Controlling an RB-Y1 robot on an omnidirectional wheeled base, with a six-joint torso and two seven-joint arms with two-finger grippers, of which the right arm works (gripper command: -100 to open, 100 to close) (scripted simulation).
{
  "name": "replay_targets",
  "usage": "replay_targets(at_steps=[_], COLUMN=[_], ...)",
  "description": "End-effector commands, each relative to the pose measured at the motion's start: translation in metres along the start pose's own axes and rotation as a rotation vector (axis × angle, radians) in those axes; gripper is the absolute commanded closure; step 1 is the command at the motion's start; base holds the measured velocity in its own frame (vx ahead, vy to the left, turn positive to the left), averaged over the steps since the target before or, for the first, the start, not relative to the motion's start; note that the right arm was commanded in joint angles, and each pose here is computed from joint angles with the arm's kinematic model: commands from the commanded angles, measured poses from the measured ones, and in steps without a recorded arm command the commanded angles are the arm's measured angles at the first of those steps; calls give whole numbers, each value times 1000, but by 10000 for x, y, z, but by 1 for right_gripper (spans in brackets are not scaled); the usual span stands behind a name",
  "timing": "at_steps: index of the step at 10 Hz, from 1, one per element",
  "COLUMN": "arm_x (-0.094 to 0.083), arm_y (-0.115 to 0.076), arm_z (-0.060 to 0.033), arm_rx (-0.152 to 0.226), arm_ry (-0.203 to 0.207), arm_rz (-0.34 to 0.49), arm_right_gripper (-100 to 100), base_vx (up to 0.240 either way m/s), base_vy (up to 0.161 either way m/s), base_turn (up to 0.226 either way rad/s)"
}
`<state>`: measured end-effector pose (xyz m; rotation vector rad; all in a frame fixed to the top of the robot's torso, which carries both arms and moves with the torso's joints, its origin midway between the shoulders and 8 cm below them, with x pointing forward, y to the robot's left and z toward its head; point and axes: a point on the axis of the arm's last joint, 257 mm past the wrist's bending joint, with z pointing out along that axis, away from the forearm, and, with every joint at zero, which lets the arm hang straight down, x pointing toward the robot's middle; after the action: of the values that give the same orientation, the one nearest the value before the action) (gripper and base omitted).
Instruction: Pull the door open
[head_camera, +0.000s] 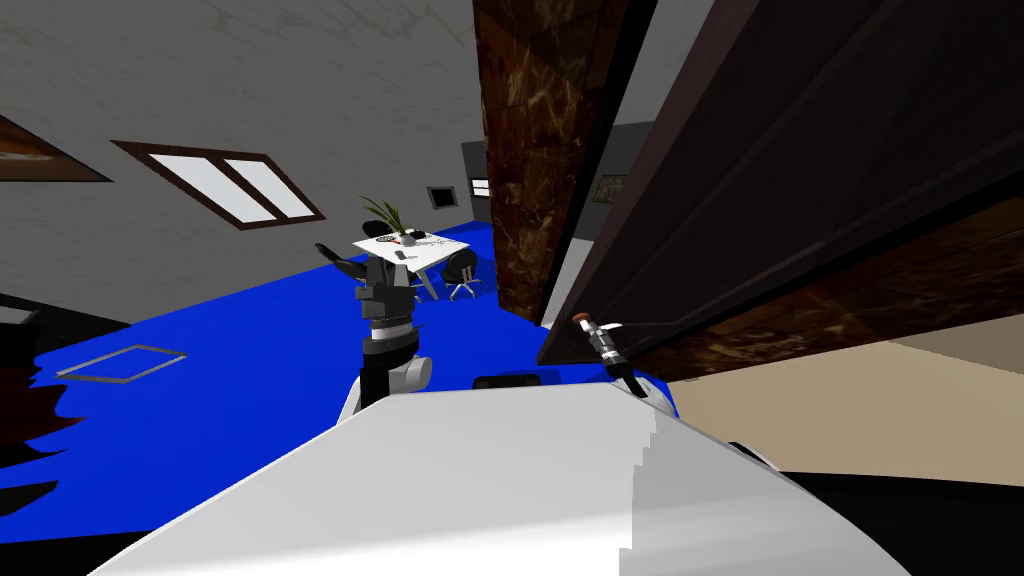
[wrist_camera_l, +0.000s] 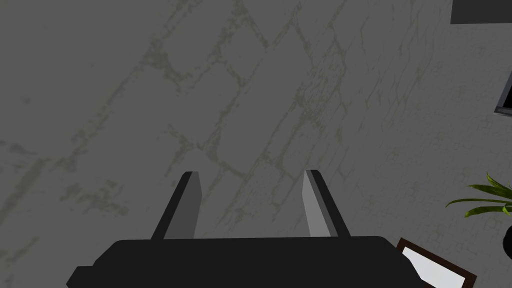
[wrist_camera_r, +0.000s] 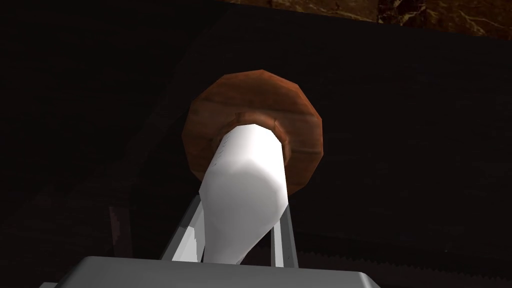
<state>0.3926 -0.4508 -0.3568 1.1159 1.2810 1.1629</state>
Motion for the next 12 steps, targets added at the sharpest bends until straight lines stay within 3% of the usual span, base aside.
replay_targets(at_steps=[1,3,4,5,12], arm_x=[-40,-52,1,-12,-112], arm_y=[5,11,-31,-36,0], arm_z=[-89,-161,-144,-243,-569], arm_rx=[-2,-3,5,3,-7], arm_ry=[12,26,25,37,74], arm_rz=[-2,-2,4,5,-1], arm_right_gripper=[100,100,100,100,100], base_vx=[-187,-143,-68,-131,-206], base_vy=[-51,-74,-25,-42,-86], base_turn=[107,86,28,197,166])
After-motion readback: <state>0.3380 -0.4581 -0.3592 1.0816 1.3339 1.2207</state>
